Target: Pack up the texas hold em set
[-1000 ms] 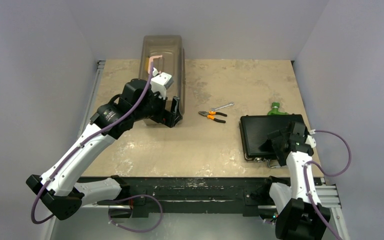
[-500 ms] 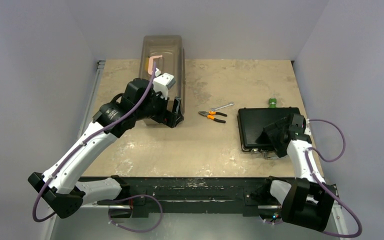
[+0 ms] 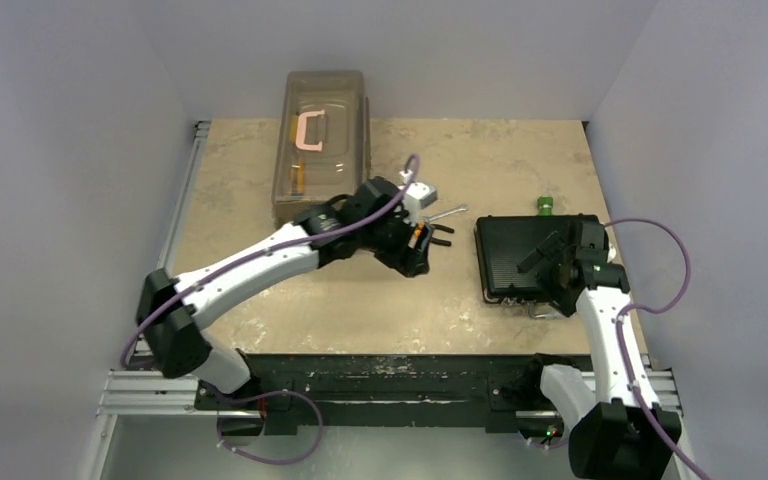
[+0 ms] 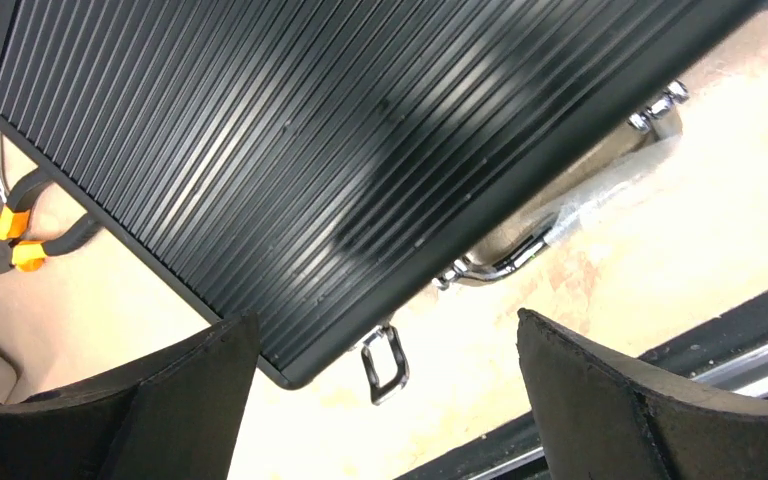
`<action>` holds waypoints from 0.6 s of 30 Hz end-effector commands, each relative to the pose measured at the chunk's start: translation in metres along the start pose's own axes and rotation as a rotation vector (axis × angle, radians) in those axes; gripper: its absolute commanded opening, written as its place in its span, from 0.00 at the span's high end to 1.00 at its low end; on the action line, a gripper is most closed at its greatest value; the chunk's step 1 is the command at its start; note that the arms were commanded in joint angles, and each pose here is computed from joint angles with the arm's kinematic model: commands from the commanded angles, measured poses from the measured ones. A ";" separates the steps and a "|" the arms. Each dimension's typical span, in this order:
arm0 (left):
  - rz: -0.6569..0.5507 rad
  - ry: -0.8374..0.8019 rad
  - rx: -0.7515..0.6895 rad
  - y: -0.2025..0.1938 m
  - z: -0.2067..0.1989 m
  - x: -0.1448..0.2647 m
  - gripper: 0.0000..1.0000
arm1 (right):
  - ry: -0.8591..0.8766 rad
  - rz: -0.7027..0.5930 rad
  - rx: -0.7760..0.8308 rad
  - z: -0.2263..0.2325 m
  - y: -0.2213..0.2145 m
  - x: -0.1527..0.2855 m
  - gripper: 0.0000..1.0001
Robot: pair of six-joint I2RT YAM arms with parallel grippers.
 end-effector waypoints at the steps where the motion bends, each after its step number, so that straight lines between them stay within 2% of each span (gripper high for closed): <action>1: -0.062 -0.089 -0.010 0.028 -0.049 -0.049 0.41 | -0.003 -0.036 0.028 -0.006 -0.003 0.023 0.04; 3: -0.045 -0.111 -0.027 0.031 -0.064 -0.076 0.49 | 0.040 -0.039 0.023 -0.003 -0.006 0.029 0.06; 5: -0.033 -0.135 -0.036 0.035 -0.074 -0.100 0.55 | 0.043 -0.046 0.031 -0.005 -0.008 0.032 0.14; 7: -0.021 -0.141 -0.026 0.038 -0.079 -0.123 0.63 | 0.040 -0.041 0.036 -0.008 -0.014 0.031 0.28; 10: -0.001 -0.160 -0.009 0.040 -0.083 -0.149 0.87 | 0.086 -0.015 0.016 -0.007 -0.025 0.024 0.50; 12: 0.003 -0.171 -0.011 0.040 -0.090 -0.164 1.00 | 0.125 -0.005 0.014 -0.005 -0.030 0.016 0.58; 16: 0.025 -0.168 -0.016 0.035 -0.095 -0.196 1.00 | 0.104 0.020 0.039 -0.005 -0.033 0.010 0.92; 17: 0.031 -0.174 -0.009 0.035 -0.096 -0.202 1.00 | 0.104 0.010 0.045 -0.004 -0.031 0.010 0.98; 18: 0.033 -0.182 -0.006 0.035 -0.098 -0.206 1.00 | 0.100 -0.006 0.050 -0.003 -0.028 0.011 1.00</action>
Point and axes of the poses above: each gripper's point midway between its finger pads, its own x axis back along the fingers, its own z axis along the line the jaws close on, y = z × x, the point moved 7 cm from there along x, back along the fingers, and after that the axes turned 11 degrees about x, right-handed, at the moved point
